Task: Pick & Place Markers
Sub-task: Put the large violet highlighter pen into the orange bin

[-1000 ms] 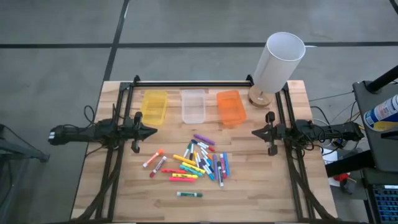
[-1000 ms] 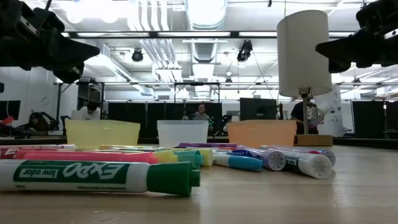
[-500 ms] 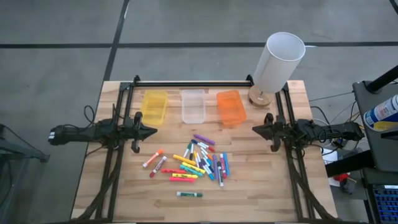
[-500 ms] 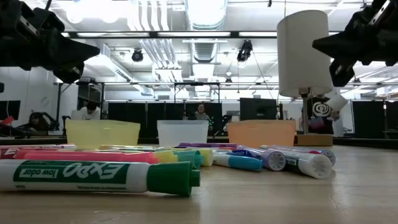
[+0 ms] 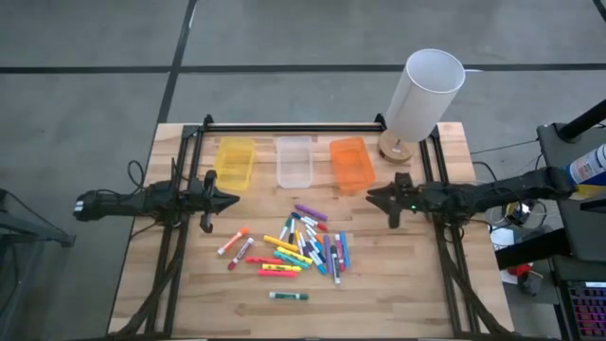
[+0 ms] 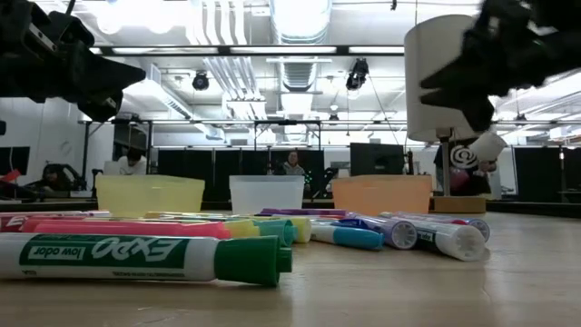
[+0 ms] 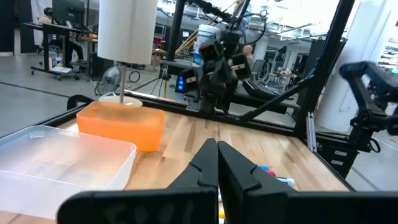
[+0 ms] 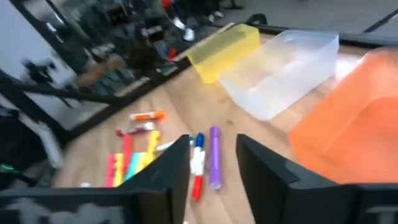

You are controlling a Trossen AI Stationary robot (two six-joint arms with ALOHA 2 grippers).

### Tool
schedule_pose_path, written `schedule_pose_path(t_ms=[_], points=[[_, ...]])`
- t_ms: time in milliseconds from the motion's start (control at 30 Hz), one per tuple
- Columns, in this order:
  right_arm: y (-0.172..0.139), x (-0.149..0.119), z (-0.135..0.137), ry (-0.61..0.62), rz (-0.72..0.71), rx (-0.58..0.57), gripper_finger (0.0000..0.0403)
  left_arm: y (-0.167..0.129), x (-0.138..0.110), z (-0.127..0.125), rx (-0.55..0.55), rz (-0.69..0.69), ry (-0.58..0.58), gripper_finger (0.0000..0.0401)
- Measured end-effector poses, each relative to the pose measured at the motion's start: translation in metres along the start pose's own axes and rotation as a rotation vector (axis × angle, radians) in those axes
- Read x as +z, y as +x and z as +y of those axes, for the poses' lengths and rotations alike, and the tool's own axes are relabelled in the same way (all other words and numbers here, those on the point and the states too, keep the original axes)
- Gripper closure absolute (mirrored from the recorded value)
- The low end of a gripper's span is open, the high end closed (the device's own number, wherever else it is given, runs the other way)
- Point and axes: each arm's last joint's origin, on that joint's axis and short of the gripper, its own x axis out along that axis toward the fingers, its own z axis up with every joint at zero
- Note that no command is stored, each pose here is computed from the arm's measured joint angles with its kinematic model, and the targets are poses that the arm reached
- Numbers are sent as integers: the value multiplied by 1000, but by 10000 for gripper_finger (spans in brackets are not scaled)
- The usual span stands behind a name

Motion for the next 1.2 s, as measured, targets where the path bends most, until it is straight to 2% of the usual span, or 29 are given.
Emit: schedule_pose_path(t_ms=[233,500,800,900,1100,1200], points=[[55,29,37,-247,198,-103,233,0,0,0,0,0,0,401],[119,37,62,-417,367,-174,239,0,0,0,0,0,0,401],[177,35,74,-489,537,-247,248,0,0,0,0,0,0,401],[196,31,70,-489,598,-260,246,0,0,0,0,1,0,401],[229,17,55,-433,714,-197,249,0,0,0,0,1,0,401],[237,9,47,-430,766,-222,252,0,0,0,0,0,0,401]])
